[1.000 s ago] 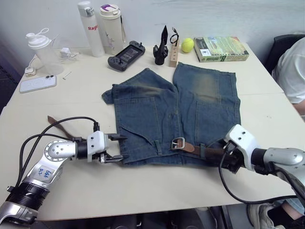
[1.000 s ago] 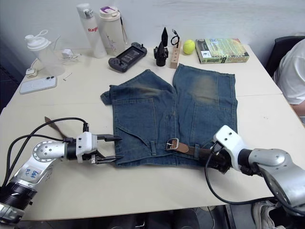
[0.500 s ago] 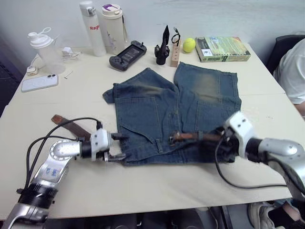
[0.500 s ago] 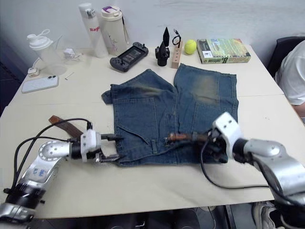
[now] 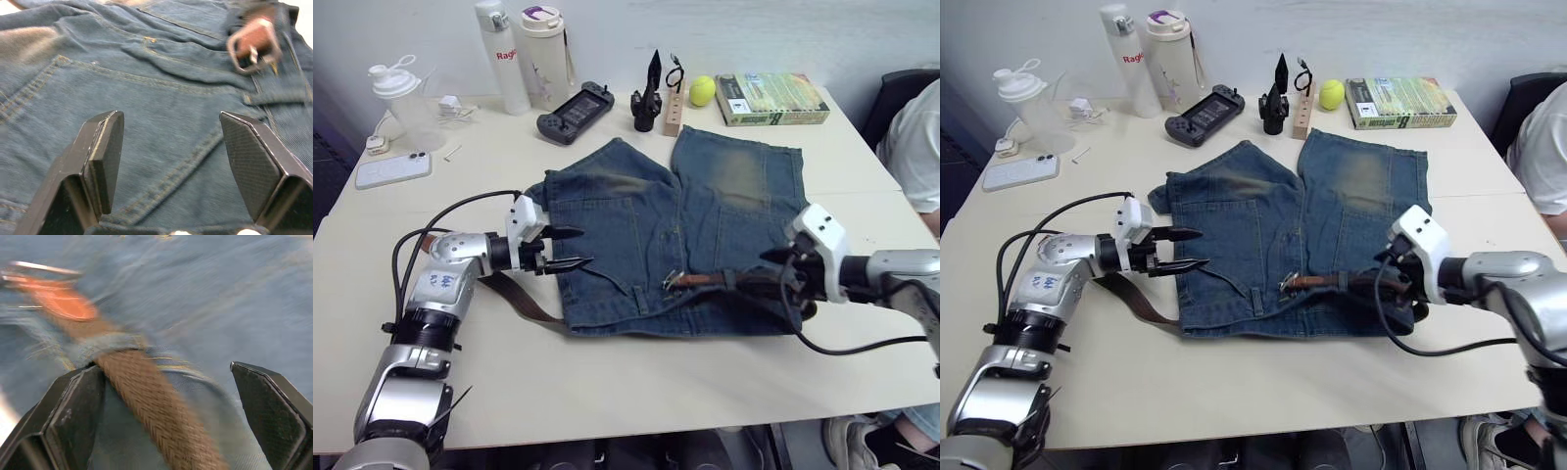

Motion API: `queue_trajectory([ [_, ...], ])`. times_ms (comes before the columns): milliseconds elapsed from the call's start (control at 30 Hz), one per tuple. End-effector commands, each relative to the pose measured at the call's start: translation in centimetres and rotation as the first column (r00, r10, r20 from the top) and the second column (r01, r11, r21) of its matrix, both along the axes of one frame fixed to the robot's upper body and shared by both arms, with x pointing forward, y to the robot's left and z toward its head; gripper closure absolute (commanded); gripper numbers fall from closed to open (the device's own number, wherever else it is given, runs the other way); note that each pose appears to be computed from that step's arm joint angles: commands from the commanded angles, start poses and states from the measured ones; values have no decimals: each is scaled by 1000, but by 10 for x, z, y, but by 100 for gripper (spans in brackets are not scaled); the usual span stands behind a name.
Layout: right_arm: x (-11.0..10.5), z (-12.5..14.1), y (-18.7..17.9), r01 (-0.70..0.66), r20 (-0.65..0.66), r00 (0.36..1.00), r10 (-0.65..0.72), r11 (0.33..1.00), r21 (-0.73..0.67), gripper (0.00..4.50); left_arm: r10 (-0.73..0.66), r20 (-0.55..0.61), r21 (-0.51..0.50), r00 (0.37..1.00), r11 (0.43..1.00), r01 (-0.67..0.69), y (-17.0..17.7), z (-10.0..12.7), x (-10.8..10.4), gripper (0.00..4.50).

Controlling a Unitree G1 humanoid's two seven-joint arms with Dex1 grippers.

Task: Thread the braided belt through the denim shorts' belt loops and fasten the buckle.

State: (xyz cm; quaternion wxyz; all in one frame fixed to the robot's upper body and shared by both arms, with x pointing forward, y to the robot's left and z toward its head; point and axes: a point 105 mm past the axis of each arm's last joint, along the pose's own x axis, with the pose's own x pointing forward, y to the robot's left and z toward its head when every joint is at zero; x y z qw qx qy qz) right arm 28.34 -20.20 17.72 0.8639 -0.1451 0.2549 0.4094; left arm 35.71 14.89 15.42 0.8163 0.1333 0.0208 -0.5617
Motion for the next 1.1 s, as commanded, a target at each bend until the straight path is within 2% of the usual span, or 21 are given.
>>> queue_trajectory([
  [33,0,32,3,-54,112,992,53,999,6,7,-16,39,1,999,1000,16,-4,8,5,106],
  [200,43,44,4,110,196,973,-124,991,80,7,2,11,16,1000,1000,-2,-13,1,16,106],
  [267,60,34,-1,186,190,962,-196,980,70,7,24,-3,40,1000,999,-24,-16,-6,21,106],
  [400,87,-2,-15,318,169,935,-311,948,-15,7,49,-22,95,999,994,-47,-21,-18,30,106],
  [500,95,-27,-24,366,127,926,-357,929,-57,7,58,-49,140,997,989,-51,-20,-28,32,106],
  [600,92,-50,-27,370,47,929,-368,925,-88,7,51,-55,168,997,985,-41,-22,-33,32,106],
  [633,89,-54,-27,362,25,932,-361,927,-94,0,45,-58,169,997,985,-35,-22,-34,31,161],
  [667,88,-59,-28,360,13,933,-361,927,-108,0,38,-69,171,997,985,-26,-23,-35,30,178],
  [700,87,-61,-28,356,4,934,-358,928,-115,54,36,-70,181,997,983,-23,-22,-37,29,219],
  [733,88,-62,-29,359,6,933,-361,926,-118,84,38,-75,187,996,982,-24,-21,-38,29,269],
  [833,94,-65,-27,368,19,930,-368,922,-119,226,43,-80,212,996,977,-25,-20,-43,28,408],
  [867,97,-67,-26,373,29,928,-372,920,-121,261,46,-77,225,996,974,-27,-19,-46,29,443],
  [900,101,-67,-25,380,39,925,-378,918,-115,320,51,-71,236,996,971,-33,-18,-47,29,450],
  [1000,114,-66,-23,404,90,914,-396,909,-106,442,88,-40,266,995,961,-74,-16,-49,36,450],
  [1100,127,-65,-19,427,140,900,-413,900,-86,448,146,14,295,989,945,-143,-11,-47,47,450],
])
